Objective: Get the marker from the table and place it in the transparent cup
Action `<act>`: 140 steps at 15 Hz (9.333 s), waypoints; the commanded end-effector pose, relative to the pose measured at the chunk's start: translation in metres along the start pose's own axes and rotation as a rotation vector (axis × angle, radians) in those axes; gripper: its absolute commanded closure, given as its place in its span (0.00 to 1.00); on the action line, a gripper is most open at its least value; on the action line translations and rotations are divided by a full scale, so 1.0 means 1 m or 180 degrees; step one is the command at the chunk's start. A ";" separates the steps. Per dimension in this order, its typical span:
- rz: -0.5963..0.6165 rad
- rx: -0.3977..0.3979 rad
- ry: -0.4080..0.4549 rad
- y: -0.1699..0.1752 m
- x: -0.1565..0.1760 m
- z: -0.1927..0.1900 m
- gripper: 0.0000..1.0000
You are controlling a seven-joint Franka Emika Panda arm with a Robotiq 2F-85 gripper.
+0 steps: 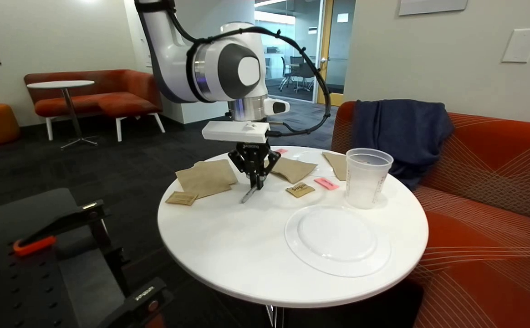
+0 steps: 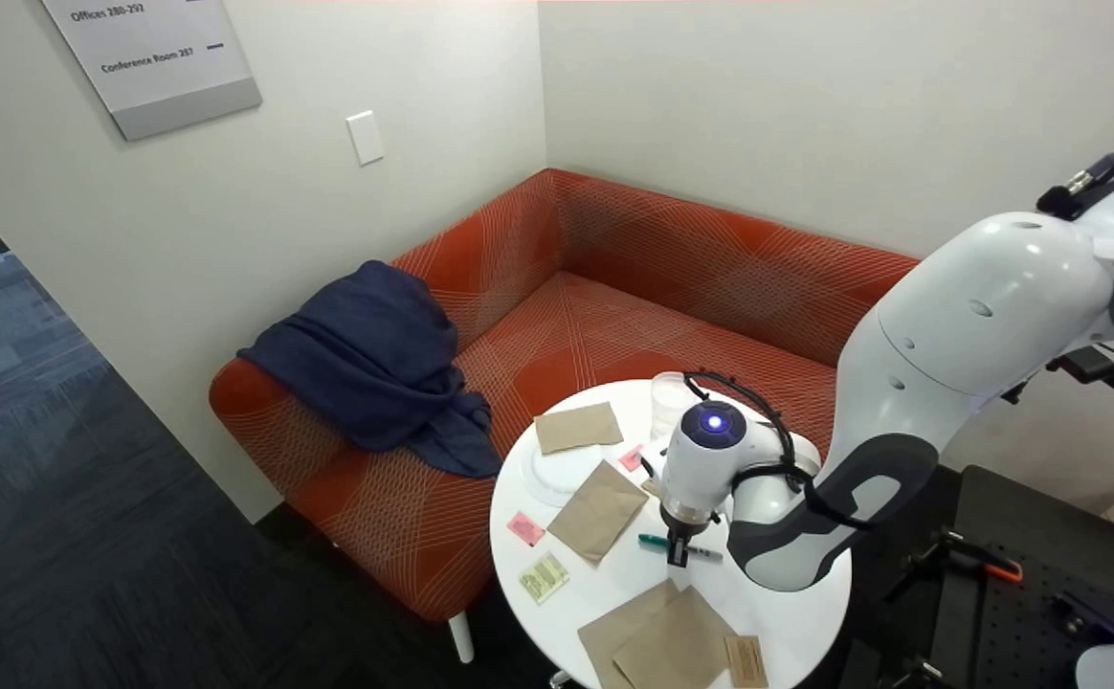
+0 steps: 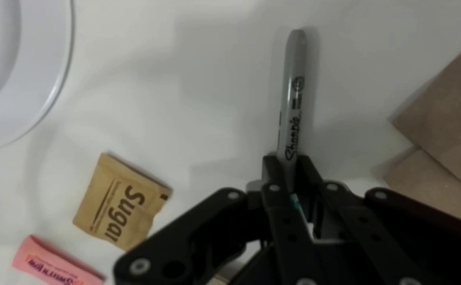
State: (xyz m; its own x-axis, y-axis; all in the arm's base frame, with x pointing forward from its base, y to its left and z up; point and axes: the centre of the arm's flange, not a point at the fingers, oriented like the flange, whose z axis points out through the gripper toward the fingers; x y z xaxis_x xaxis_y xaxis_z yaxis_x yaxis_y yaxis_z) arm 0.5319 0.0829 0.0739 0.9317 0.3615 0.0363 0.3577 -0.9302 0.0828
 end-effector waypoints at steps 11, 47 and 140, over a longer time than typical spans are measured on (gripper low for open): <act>0.0195 0.0007 0.0100 0.022 0.007 -0.116 0.96; 0.1086 -0.0167 0.0369 0.160 0.016 -0.253 0.96; 0.4362 -0.3478 0.2864 0.103 0.052 -0.055 0.96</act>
State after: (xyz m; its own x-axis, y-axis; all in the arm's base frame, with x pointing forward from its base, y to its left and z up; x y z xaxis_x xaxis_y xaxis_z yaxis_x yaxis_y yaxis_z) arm 0.6100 0.0149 0.1468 0.1127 -0.2042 0.9724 -0.9546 -0.2939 0.0489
